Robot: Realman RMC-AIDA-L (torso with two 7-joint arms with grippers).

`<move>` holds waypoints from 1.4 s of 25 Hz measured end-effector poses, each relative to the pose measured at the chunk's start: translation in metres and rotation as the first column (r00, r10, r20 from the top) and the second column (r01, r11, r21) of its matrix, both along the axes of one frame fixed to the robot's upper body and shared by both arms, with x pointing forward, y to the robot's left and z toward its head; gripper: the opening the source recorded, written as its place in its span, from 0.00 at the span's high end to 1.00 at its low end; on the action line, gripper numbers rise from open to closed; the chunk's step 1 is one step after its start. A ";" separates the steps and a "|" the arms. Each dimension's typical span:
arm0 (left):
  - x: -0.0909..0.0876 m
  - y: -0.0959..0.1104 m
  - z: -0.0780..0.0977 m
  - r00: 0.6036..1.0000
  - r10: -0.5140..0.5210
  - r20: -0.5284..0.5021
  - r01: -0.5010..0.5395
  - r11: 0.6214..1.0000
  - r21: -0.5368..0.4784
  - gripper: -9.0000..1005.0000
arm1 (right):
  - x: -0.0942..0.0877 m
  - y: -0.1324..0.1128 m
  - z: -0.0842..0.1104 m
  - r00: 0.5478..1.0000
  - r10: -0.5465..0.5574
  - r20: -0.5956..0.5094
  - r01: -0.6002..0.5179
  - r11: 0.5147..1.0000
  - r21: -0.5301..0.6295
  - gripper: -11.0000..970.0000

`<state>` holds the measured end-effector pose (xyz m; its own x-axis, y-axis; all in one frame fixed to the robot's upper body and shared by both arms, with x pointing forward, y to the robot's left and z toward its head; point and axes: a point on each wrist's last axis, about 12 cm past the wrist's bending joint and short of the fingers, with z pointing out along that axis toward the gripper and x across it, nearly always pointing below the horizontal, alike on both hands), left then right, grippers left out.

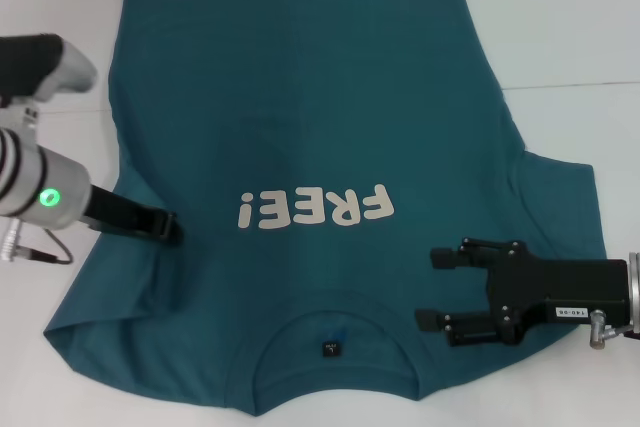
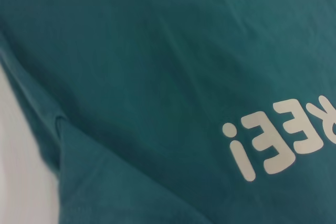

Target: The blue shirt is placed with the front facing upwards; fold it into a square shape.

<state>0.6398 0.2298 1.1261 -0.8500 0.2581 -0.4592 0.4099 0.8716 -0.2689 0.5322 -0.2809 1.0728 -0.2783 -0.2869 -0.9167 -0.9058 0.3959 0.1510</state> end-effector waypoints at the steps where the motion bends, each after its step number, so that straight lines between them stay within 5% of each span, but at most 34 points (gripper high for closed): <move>1: 0.000 -0.005 -0.003 1.000 -0.002 0.008 0.002 1.000 0.002 0.85 | 0.000 0.000 0.000 1.000 -0.001 0.000 0.001 1.000 -0.001 0.08; 7: 0.002 -0.024 -0.009 0.998 -0.009 0.061 0.008 1.000 0.010 0.82 | 0.001 -0.001 -0.002 1.000 -0.013 -0.005 0.013 1.000 -0.020 0.08; 13: 0.005 -0.037 -0.015 0.996 -0.037 0.078 0.035 0.999 0.031 0.59 | 0.002 0.000 -0.002 1.000 -0.010 -0.009 0.010 1.000 -0.023 0.08; 24: 0.006 -0.041 -0.014 0.993 -0.061 0.097 0.056 0.997 0.062 0.35 | 0.003 0.002 -0.002 1.000 -0.006 -0.008 0.006 1.000 -0.023 0.09; 29: 0.006 -0.053 -0.011 0.987 -0.118 0.111 0.107 0.989 0.103 0.14 | 0.003 0.002 -0.002 1.000 -0.005 -0.009 0.005 1.000 -0.023 0.09; 35: 0.008 -0.067 -0.007 0.980 -0.160 0.116 0.142 0.979 0.148 0.15 | 0.001 0.001 -0.003 1.000 -0.008 -0.013 0.008 1.000 -0.022 0.09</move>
<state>0.6479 0.1624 1.1190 -0.7336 0.4475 -0.5114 0.5624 0.8222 -0.0875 0.5336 -0.2799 1.0698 -0.2922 -0.3050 -0.9064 -0.9007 0.4065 0.1535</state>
